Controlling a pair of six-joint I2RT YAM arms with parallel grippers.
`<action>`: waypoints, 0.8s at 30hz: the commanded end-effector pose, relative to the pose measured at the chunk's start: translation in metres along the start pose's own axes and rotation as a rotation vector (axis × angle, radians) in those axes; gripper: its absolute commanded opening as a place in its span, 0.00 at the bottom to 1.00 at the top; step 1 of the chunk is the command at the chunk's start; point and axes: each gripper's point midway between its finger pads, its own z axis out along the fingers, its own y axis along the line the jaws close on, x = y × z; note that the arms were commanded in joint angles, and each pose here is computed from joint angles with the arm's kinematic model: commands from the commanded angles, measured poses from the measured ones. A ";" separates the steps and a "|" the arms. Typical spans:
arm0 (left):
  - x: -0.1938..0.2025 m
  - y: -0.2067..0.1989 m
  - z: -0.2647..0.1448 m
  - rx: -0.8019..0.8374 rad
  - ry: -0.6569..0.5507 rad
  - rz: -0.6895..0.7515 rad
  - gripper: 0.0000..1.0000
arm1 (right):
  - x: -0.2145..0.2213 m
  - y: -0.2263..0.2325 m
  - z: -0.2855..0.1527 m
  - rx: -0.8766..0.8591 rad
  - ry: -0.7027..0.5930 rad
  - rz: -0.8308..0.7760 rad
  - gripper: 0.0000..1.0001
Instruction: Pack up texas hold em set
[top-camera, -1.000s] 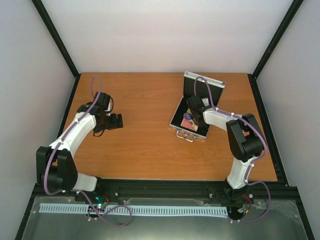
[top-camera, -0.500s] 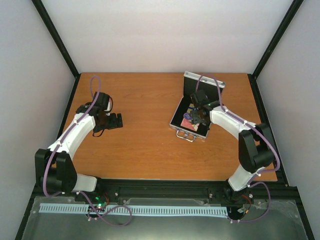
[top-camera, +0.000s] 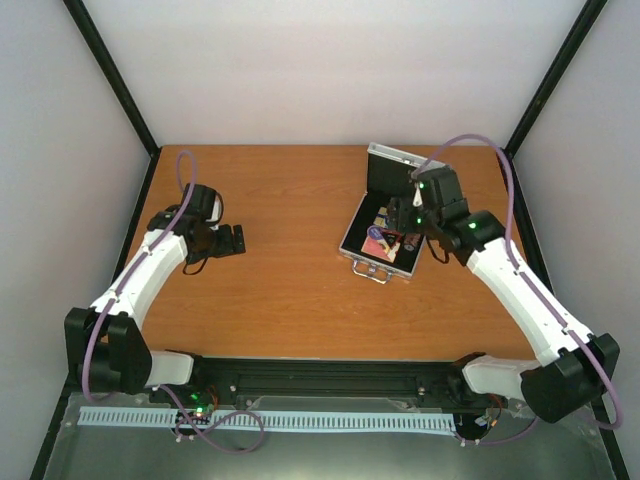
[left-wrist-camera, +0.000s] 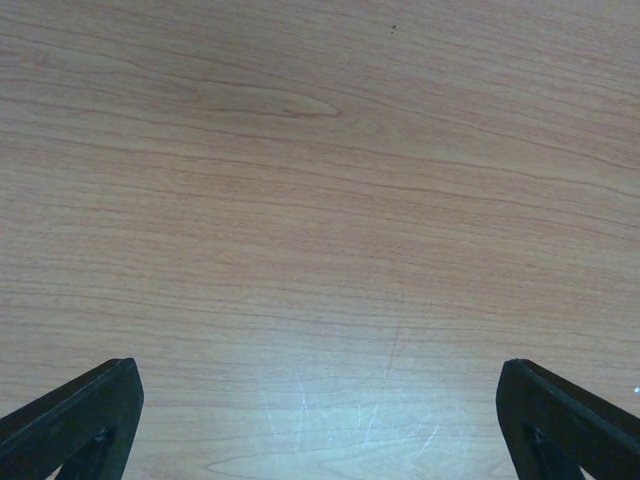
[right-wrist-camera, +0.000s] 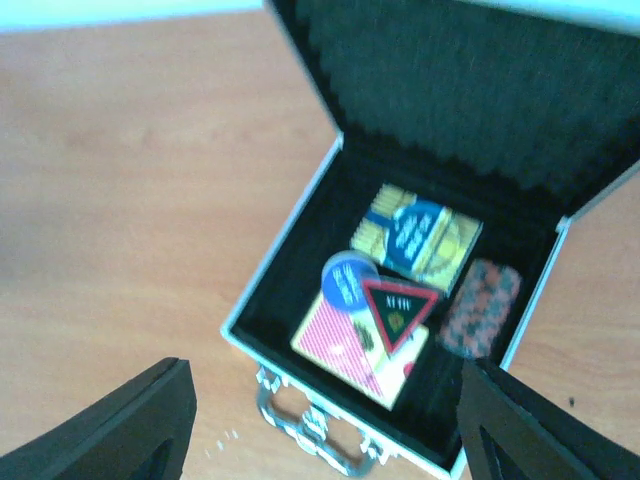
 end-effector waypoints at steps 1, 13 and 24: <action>-0.013 -0.013 -0.016 0.052 -0.044 0.009 1.00 | -0.053 -0.008 -0.025 0.080 -0.130 0.145 0.74; -0.018 -0.019 -0.022 0.087 -0.063 -0.031 1.00 | -0.136 -0.072 -0.027 0.278 -0.268 0.375 0.90; -0.018 -0.020 -0.016 0.086 -0.050 -0.043 1.00 | -0.133 -0.135 0.016 0.257 -0.184 0.522 0.88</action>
